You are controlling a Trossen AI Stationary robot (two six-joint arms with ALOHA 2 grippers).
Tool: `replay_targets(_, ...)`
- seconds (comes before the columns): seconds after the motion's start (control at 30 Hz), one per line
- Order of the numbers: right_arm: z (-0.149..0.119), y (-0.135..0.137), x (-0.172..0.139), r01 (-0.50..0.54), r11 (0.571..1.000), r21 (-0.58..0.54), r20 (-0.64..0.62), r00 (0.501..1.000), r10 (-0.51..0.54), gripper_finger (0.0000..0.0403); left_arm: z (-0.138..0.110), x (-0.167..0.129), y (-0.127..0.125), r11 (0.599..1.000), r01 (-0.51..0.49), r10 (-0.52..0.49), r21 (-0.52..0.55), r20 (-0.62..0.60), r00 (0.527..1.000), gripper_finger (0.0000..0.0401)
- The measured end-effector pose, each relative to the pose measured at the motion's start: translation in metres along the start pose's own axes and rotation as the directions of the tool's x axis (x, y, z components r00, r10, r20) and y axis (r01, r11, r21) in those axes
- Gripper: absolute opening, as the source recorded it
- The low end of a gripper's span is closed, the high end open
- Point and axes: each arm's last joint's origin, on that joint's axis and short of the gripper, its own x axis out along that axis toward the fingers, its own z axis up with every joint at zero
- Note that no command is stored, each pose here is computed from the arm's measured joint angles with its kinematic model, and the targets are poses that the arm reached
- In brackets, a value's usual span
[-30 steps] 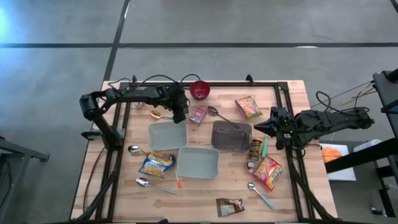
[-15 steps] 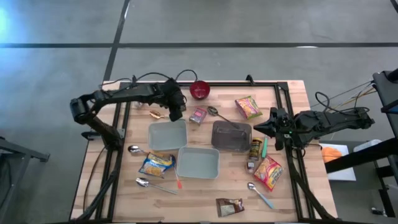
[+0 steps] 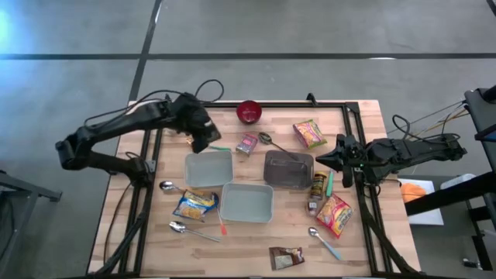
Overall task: Pick & Place Food Item
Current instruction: Put the black seasoning can into the top gray bin
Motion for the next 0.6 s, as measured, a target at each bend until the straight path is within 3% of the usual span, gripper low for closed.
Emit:
replay_targets(0.3,0.0,0.0,0.0,0.0,1.0,0.0,0.001,1.0,0.0,0.0008,-0.019,-0.009,-0.023,0.996,0.076,-0.066,0.054,-0.168,0.984,0.012)
replay_targets(0.6,0.0,0.0,0.0,-0.001,1.0,0.002,0.004,1.0,0.001,0.0008,-0.03,0.002,-0.051,0.98,0.125,-0.089,0.156,-0.218,0.972,0.012)
